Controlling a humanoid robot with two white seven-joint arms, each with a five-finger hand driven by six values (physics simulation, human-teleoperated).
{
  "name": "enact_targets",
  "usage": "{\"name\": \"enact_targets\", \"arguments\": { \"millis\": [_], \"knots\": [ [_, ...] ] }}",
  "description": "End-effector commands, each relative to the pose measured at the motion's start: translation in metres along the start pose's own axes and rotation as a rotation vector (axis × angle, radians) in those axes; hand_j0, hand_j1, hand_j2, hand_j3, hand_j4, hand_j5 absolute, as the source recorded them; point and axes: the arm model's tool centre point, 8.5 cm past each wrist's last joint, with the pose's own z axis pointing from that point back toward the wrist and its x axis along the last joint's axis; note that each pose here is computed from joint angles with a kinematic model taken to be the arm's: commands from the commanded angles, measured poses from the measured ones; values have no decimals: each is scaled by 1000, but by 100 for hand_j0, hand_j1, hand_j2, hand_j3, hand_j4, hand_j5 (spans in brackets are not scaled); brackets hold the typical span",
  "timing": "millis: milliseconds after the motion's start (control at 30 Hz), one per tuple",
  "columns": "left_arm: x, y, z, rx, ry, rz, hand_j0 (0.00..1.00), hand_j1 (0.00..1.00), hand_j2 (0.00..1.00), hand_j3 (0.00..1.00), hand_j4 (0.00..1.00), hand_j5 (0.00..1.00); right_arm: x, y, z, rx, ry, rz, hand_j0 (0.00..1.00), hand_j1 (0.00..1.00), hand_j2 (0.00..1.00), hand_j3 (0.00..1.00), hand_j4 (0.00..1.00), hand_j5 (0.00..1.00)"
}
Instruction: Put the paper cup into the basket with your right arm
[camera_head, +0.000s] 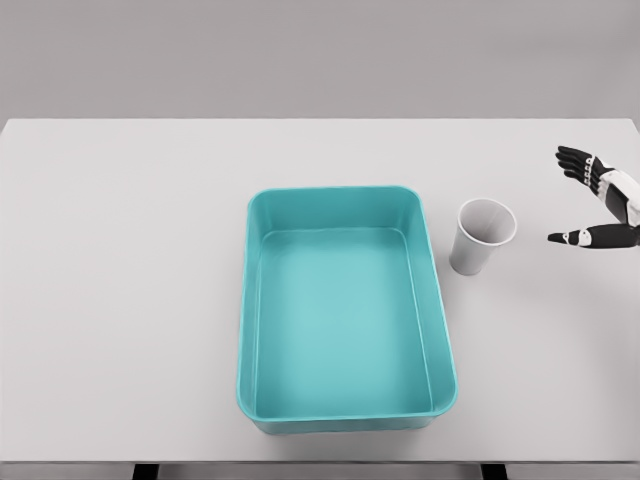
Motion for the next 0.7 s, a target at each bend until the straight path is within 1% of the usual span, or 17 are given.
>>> {"name": "enact_targets", "arguments": {
  "millis": [0,33,133,233,267,333,400,500,667],
  "knots": [
    [0,0,0,0,0,0,100,100,100,100,100,100,-1,1,1,-1,-2,-6,100,100,100,100,100,100],
    [0,0,0,0,0,0,100,100,100,100,100,100,-3,4,3,6,5,-6,100,100,100,100,100,100],
    [0,0,0,0,0,0,100,100,100,100,100,100,-3,6,1,13,2,-4,100,100,100,100,100,100],
    [0,0,0,0,0,0,100,100,100,100,100,100,-5,20,-3,27,-6,-24,100,100,100,100,100,100],
    [0,0,0,0,0,0,100,100,100,100,100,100,-7,29,-8,39,-9,-32,100,100,100,100,100,100],
    [0,0,0,0,0,0,100,100,100,100,100,100,-9,38,-9,49,-17,-21,100,100,100,100,100,100],
    [0,0,0,0,0,0,100,100,100,100,100,100,-13,40,-5,51,-8,-24,100,100,100,100,100,100],
    [0,0,0,0,0,0,100,100,100,100,100,100,-16,45,1,53,-19,-17,100,100,100,100,100,100],
    [0,0,0,0,1,-1,100,100,100,100,100,100,-15,44,2,49,-26,-14,100,100,100,100,100,100]
  ]
}}
